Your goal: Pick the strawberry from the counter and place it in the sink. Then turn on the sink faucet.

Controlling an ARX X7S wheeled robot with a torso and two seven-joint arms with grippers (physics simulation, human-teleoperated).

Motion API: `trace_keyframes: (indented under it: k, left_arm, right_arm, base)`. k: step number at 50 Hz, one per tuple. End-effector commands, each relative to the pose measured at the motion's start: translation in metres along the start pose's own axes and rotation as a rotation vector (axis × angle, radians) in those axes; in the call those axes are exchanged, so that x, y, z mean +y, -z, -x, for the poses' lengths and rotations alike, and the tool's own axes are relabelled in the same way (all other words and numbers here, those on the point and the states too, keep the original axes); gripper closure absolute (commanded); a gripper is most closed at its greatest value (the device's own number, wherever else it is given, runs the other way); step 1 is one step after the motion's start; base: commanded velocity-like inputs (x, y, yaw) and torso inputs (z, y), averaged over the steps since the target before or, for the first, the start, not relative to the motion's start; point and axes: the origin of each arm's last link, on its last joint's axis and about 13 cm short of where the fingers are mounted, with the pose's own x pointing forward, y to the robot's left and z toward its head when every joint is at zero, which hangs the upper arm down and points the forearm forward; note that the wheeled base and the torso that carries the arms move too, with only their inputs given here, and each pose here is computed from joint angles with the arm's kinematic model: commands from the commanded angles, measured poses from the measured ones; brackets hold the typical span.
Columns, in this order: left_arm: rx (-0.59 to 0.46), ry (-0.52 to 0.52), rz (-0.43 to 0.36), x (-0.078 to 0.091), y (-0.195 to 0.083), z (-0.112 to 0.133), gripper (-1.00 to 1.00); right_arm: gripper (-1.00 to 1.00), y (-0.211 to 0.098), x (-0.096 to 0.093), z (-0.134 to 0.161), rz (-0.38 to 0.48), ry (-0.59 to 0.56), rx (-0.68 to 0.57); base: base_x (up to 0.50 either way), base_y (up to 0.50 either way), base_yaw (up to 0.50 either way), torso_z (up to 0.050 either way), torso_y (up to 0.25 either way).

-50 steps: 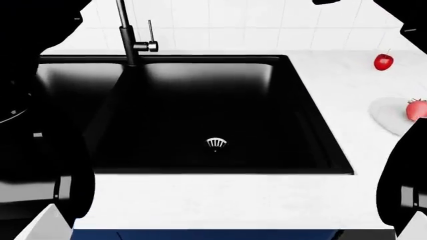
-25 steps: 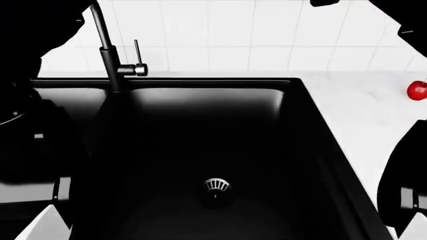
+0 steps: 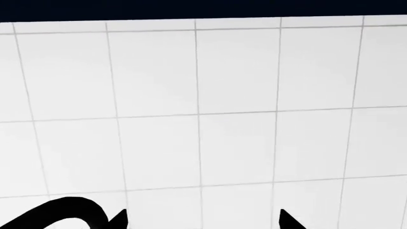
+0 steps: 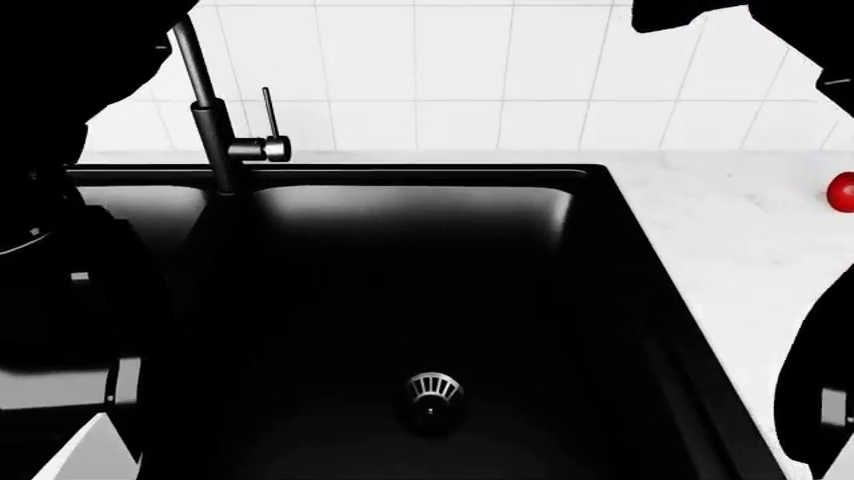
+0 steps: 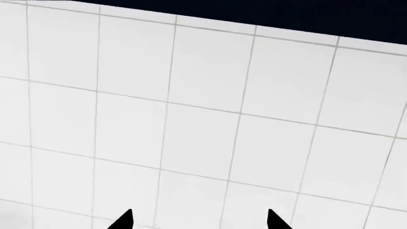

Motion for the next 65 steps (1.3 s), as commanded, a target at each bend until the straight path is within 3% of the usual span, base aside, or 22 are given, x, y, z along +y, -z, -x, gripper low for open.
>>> trace_keyframes:
  k: [1, 12, 22, 35, 40, 46, 52, 61, 65]
  left_arm:
    - [0.008, -0.006, 0.003, 0.001, 0.005, -0.003, -1.0]
    - [0.03, -0.004, 0.013, -0.001, 0.017, -0.006, -1.0]
    - [0.054, 0.006, 0.015, -0.005, 0.03, -0.01, -1.0]
    - [0.064, 0.01, 0.011, -0.007, 0.035, -0.011, -1.0]
    - [0.068, 0.017, 0.022, -0.007, 0.036, -0.012, -1.0]
    - [0.073, 0.016, 0.02, -0.008, 0.039, -0.013, -1.0]
    - [0.08, 0.02, 0.018, -0.01, 0.041, -0.015, -1.0]
    - [0.086, 0.02, 0.015, -0.01, 0.044, -0.016, -1.0]
    - [0.085, 0.023, 0.017, -0.01, 0.044, -0.016, -1.0]
  right_arm:
    - [-1.0, 0.007, -0.027, 0.036, 0.022, 0.083, 0.042]
    - [-1.0, -0.001, -0.061, 0.104, 0.059, 0.256, 0.045]
    - [-1.0, 0.011, -0.086, 0.151, 0.075, 0.401, 0.099]
    - [-1.0, 0.024, -0.1, 0.183, 0.131, 0.462, 0.167]
    - [-1.0, 0.031, -0.108, 0.2, 0.108, 0.506, 0.183]
    - [-1.0, 0.049, -0.111, 0.213, 0.061, 0.459, 0.224]
    - [-1.0, 0.088, -0.106, 0.217, 0.04, 0.405, 0.294]
    - [-1.0, 0.108, -0.105, 0.212, 0.028, 0.38, 0.347]
    - [-1.0, 0.112, -0.105, 0.209, -0.03, 0.361, 0.401]
  base:
    - [0.0, 0.0, 0.0, 0.0, 0.0]
    - [0.0, 0.0, 0.0, 0.0, 0.0]
    - [0.0, 0.0, 0.0, 0.0, 0.0]
    - [0.0, 0.0, 0.0, 0.0, 0.0]
    - [0.0, 0.0, 0.0, 0.0, 0.0]
    - [0.0, 0.0, 0.0, 0.0, 0.0]
    - [0.0, 0.0, 0.0, 0.0, 0.0]
    - [0.0, 0.0, 0.0, 0.0, 0.0]
    - [0.0, 0.0, 0.0, 0.0, 0.0]
